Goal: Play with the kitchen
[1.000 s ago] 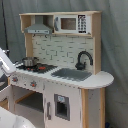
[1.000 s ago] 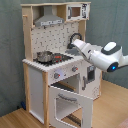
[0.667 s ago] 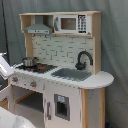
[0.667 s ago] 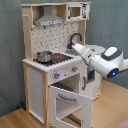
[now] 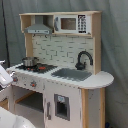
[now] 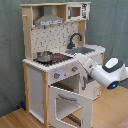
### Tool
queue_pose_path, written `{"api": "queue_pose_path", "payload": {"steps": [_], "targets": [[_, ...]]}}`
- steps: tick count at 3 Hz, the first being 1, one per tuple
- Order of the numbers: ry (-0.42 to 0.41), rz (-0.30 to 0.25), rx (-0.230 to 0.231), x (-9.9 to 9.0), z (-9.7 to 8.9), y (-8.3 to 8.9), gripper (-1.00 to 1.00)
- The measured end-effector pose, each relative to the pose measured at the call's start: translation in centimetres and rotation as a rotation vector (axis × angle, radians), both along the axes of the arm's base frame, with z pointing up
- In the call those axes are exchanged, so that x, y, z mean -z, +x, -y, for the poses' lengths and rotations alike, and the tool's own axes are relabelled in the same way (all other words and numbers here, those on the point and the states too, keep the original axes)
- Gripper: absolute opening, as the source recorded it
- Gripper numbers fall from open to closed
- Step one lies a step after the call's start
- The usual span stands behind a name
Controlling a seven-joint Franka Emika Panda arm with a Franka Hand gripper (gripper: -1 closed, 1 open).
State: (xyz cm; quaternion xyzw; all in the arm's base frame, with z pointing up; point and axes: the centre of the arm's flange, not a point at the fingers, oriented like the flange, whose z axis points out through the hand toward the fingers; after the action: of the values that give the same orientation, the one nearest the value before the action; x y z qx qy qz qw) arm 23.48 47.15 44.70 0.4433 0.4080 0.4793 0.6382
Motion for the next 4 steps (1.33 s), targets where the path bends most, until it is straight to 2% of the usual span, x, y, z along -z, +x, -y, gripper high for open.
{"api": "queue_pose_path", "payload": {"steps": [2,4], "targets": [[0.101,0.015,0.019,4.8,3.5,0.6,1.0],[0.234,0.019,-0.003,8.3,6.2,0.8,1.0]]}}
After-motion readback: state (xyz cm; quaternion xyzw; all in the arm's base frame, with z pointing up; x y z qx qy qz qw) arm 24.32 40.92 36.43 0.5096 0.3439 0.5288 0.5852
